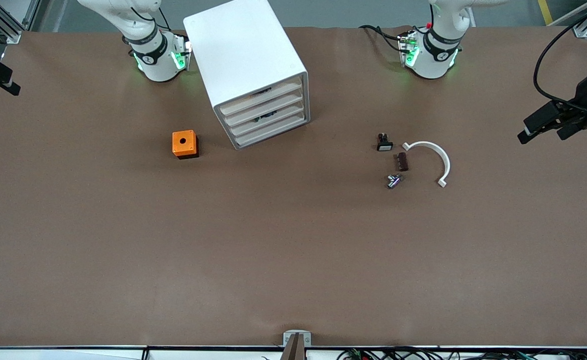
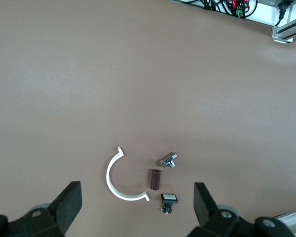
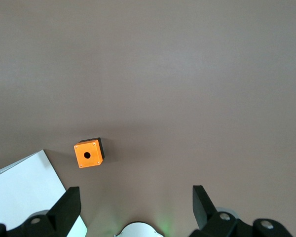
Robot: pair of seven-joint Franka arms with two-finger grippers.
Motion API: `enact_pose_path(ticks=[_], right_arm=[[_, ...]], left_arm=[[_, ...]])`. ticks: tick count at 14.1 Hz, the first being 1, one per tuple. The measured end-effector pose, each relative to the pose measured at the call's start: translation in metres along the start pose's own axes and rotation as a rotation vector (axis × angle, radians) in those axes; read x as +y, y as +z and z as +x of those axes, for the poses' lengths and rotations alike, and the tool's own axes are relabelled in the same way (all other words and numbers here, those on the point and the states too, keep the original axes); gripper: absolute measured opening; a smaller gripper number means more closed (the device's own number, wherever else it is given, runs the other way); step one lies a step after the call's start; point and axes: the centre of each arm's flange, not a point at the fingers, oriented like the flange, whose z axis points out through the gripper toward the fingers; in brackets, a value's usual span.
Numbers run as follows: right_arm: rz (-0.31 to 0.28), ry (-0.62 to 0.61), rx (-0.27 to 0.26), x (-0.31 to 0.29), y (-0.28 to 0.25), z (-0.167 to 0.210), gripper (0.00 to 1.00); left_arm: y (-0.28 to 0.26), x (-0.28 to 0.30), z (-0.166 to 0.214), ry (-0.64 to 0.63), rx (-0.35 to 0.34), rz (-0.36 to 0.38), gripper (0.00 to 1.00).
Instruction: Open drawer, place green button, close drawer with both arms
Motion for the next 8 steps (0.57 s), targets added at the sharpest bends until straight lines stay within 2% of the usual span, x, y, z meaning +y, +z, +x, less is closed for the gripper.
enact_pose_path(ticks=[4, 8], right_arm=[[-0.001, 0.000, 0.010, 0.0000, -0.0014, 0.0006, 1.00], [-0.001, 0.000, 0.011, -0.0002, -0.0017, 0.0007, 1.00]], left_arm=[[0.0001, -0.0007, -0.0019, 0.011, -0.017, 0.007, 1.00], [-0.0081, -0.0043, -0.0081, 0.068, -0.024, 0.069, 1.00]])
